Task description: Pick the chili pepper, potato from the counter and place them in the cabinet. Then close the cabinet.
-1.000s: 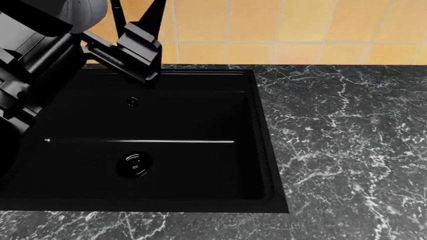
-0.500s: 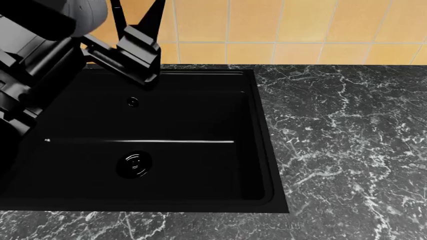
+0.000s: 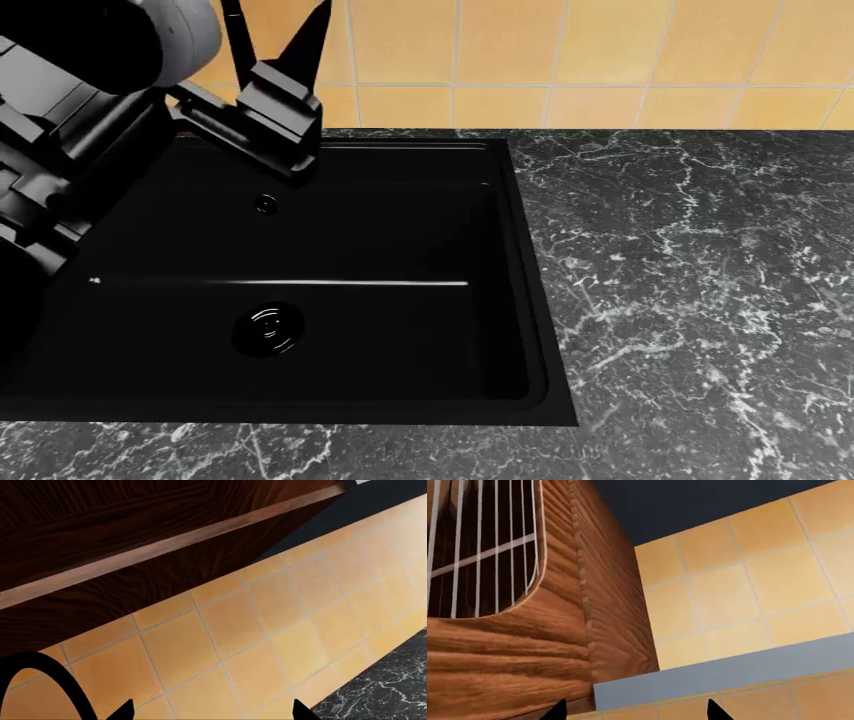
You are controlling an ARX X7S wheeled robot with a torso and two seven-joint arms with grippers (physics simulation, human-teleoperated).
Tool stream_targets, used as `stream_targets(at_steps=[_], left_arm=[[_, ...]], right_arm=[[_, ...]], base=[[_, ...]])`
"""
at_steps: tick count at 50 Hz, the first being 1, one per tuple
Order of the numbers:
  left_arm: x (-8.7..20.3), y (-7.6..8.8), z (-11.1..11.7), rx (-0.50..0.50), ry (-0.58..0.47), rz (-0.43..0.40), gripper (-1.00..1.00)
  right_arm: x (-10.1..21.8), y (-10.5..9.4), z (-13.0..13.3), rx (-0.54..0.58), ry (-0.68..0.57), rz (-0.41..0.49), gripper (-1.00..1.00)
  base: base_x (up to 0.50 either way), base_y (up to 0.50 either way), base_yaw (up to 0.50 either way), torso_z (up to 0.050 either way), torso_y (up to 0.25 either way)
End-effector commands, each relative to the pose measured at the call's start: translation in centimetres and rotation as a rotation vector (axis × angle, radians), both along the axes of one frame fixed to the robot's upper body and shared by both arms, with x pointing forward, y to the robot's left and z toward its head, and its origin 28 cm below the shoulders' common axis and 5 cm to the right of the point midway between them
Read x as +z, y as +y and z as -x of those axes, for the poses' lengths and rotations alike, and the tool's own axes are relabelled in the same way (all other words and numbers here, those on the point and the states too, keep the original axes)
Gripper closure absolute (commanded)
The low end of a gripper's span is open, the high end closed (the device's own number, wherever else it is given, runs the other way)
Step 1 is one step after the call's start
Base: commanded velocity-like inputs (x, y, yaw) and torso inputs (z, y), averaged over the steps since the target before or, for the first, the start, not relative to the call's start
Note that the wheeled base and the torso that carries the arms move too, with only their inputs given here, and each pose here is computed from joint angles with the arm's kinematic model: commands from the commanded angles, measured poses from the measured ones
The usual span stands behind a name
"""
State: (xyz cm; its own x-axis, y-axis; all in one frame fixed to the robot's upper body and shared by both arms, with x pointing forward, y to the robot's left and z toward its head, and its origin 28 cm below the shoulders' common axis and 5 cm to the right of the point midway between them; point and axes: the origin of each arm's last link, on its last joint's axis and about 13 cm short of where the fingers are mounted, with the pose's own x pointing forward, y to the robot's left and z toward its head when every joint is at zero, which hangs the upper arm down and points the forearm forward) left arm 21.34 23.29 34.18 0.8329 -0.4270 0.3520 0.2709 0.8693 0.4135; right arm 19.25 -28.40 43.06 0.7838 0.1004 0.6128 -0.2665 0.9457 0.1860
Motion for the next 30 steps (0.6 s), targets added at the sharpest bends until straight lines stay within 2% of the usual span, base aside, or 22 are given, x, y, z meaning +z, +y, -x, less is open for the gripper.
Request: stream_targets(at_steps=[1, 13, 30], left_arm=[[-0.2, 0.0, -0.1, 0.000, 0.003, -0.001, -1.00], [-0.3, 0.0, -0.1, -0.001, 0.005, -0.002, -1.00], [-0.2, 0.0, -0.1, -0.002, 0.002, -0.003, -1.00]], right_arm=[[0.7, 0.4, -0.3, 0.027, -0.060, -0.029, -1.00], [1.9, 1.4, -1.0, 0.068, -0.113, -0.023, -1.00], [4.0, 4.1, -2.6, 0.212, -0.127, 0.108, -1.00]], base=[[0.00, 0.00, 0.00, 0.000, 0.000], [0.00, 0.00, 0.00, 0.000, 0.000], [0.00, 0.00, 0.00, 0.000, 0.000]])
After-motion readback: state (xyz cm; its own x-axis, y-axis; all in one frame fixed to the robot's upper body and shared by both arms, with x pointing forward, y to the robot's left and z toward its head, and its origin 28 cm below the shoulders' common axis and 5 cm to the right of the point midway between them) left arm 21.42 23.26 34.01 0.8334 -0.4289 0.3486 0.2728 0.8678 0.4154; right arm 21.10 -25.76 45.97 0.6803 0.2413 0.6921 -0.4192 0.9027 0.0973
